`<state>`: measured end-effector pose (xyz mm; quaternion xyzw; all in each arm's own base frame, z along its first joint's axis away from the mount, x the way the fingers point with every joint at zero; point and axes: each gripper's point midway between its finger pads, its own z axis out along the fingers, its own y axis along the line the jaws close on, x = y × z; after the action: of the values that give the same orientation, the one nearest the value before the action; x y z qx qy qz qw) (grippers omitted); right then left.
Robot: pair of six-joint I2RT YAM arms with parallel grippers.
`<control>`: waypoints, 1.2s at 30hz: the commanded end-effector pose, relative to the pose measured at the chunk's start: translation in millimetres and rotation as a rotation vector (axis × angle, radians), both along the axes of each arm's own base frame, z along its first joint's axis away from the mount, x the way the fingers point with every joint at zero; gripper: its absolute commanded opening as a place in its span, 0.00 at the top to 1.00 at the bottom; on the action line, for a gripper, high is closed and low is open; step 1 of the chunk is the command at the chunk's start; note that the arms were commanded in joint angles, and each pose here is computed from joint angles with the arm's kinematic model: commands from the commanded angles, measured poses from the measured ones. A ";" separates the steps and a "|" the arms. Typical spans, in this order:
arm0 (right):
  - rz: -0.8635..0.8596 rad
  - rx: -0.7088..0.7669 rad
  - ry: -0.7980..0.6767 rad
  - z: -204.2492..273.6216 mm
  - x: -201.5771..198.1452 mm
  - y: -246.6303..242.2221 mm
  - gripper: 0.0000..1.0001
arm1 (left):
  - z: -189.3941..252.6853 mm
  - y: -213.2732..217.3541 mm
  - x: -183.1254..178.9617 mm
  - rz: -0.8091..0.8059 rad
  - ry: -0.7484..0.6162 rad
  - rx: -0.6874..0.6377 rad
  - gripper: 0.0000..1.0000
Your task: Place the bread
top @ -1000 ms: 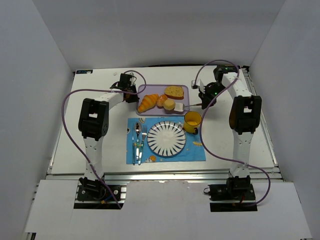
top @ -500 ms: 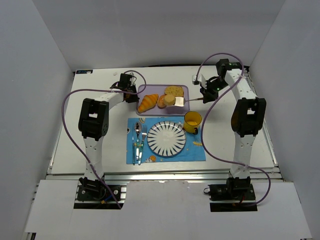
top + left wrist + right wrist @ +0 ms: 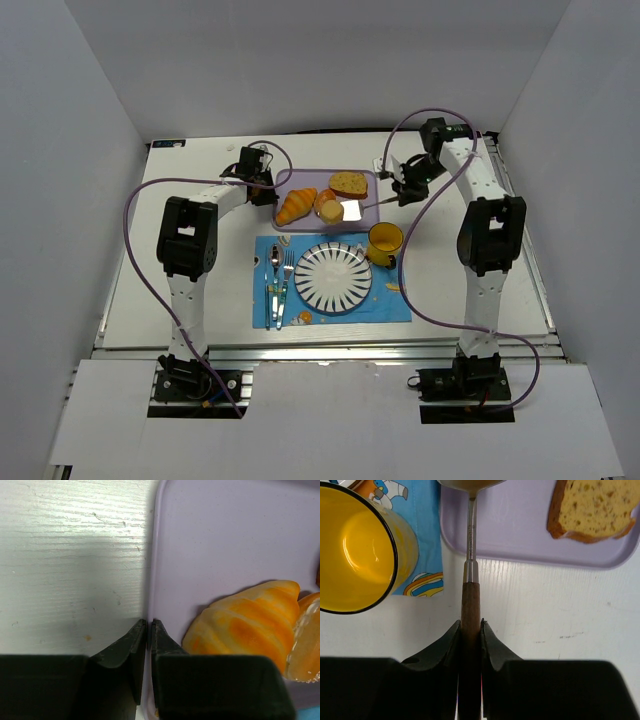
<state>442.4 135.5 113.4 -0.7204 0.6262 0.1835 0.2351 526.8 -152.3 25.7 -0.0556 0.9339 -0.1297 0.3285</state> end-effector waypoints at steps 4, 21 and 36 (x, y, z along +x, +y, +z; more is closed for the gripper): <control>0.149 0.035 -0.087 29.0 -11.8 18.6 1.00 | -11.9 4.2 -1.3 0.013 0.033 0.005 0.80; 0.347 0.010 -0.181 17.8 -26.6 36.1 1.00 | -17.4 4.6 -3.9 0.011 0.044 0.008 0.80; 0.199 0.074 -0.234 27.9 -2.9 46.3 1.00 | -17.5 5.8 -6.5 0.010 0.048 0.013 0.80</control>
<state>431.8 173.1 114.0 -0.8042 0.5091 0.1482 0.2686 529.0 -153.2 25.3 -0.0583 0.9323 -0.1322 0.3315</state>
